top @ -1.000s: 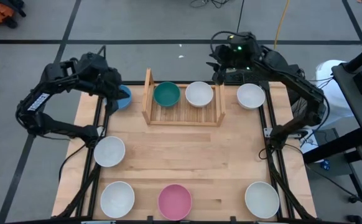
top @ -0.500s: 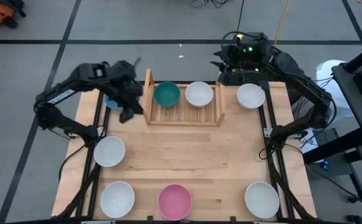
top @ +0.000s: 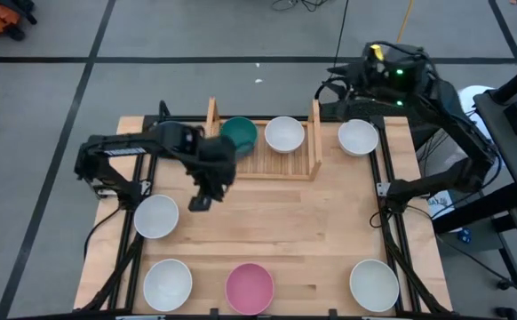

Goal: Place and stack bowls onto a shelf
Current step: Stack the pink bowl on top of the dark green bowl on the shelf

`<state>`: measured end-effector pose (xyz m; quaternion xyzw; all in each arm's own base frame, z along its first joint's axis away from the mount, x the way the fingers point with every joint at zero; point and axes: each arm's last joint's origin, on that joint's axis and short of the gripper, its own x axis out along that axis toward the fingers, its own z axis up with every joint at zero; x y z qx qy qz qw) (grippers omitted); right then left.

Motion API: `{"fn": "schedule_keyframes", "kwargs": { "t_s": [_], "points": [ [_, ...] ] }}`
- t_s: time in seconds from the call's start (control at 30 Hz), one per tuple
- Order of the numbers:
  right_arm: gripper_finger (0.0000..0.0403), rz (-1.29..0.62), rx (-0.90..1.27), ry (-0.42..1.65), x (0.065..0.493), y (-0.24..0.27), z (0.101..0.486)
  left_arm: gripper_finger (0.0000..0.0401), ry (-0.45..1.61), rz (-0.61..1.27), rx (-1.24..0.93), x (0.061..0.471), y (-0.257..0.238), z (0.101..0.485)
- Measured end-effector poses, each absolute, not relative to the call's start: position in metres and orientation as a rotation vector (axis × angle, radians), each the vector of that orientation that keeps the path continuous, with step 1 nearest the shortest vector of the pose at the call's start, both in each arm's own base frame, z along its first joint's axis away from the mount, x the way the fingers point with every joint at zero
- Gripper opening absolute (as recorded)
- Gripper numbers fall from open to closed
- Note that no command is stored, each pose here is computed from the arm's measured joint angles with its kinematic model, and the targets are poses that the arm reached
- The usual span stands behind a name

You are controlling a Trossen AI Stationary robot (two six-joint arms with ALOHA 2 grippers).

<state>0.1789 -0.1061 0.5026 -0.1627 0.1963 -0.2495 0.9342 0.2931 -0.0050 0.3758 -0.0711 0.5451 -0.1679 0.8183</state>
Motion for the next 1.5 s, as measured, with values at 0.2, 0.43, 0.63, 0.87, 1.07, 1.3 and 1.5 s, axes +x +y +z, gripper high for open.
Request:
{"fn": "schedule_keyframes", "kwargs": {
  "t_s": [0.2, 0.43, 0.63, 0.87, 1.07, 1.3, 1.5],
  "points": [
    [0.0146, -0.523, -0.337, 0.343, 0.153, -0.091, 0.514, 0.0067, 1.192, -0.294, -0.269, 0.325, -0.029, 0.353],
    [0.0146, -0.525, -0.342, 0.322, 0.123, -0.074, 0.519, 0.0067, 1.264, -0.033, -0.283, 0.346, -0.060, 0.324],
    [0.0146, -0.532, -0.350, 0.291, 0.103, -0.062, 0.523, 0.0067, 1.262, -0.017, -0.355, 0.352, -0.096, 0.314],
    [0.0146, -0.534, -0.316, 0.279, 0.095, -0.057, 0.524, 0.0067, 1.112, -0.043, -0.366, 0.353, -0.143, 0.317],
    [0.0146, -0.524, -0.311, 0.321, 0.094, -0.056, 0.520, 0.0067, 1.100, 0.093, -0.474, 0.350, -0.167, 0.309],
    [0.0146, -0.514, -0.347, 0.346, 0.093, -0.056, 0.518, 0.0067, 1.076, 0.189, -0.574, 0.357, -0.190, 0.288],
    [0.0146, -0.506, -0.392, 0.363, 0.093, -0.056, 0.518, 0.0067, 1.089, 0.220, -0.616, 0.370, -0.205, 0.260]
  ]
}}
